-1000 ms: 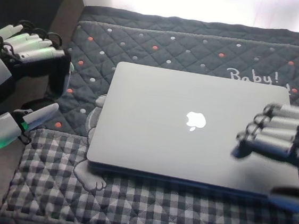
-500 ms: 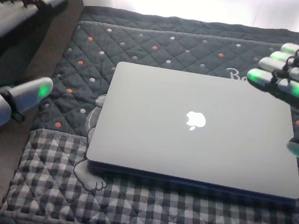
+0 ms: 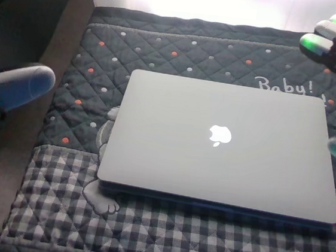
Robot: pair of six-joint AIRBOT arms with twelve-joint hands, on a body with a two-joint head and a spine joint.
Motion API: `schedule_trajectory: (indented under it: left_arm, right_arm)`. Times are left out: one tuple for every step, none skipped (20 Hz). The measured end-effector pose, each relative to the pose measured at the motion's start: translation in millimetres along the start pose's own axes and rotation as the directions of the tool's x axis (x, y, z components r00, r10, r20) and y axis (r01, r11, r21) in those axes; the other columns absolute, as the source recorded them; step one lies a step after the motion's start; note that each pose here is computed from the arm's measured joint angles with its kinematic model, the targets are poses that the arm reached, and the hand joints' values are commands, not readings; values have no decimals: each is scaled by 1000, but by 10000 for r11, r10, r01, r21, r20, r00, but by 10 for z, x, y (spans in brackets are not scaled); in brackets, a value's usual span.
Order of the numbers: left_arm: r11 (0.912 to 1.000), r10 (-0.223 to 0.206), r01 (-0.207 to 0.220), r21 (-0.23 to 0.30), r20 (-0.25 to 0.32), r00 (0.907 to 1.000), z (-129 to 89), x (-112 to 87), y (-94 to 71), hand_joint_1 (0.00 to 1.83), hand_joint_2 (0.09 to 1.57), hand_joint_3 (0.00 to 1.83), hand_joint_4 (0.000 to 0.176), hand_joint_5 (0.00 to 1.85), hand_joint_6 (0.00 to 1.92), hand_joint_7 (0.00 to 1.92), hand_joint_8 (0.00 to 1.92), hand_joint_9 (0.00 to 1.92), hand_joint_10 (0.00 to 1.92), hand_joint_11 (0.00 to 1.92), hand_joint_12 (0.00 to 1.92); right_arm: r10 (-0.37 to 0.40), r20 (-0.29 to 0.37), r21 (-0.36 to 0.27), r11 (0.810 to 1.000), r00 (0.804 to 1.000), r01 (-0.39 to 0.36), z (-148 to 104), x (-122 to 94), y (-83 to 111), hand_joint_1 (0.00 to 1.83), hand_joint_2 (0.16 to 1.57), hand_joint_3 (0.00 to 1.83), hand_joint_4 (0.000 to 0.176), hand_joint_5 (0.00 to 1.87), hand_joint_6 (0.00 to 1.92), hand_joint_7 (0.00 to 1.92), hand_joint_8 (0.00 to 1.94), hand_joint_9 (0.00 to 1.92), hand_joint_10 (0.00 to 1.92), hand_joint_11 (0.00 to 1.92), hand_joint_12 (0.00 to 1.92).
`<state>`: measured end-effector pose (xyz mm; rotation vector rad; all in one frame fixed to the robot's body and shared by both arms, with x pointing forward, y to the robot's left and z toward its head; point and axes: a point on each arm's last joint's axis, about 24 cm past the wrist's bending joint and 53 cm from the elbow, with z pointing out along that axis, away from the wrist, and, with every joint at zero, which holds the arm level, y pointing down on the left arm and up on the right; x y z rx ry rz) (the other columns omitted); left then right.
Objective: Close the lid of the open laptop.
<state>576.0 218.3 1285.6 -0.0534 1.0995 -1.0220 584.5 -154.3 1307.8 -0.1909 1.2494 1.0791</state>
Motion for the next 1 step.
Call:
schedule_trajectory:
  left_arm:
    - [10000, -4, 4, 1, 8, 10000, 0, -1, 0, 480, 1233, 21, 145, 0, 0, 0, 0, 0, 0, 0, 0]
  right_arm:
    - [-6, -8, -17, 10000, 10000, 6, 1, 3, 4, 336, 1378, 2, 0, 0, 0, 0, 0, 0, 0, 0, 0]
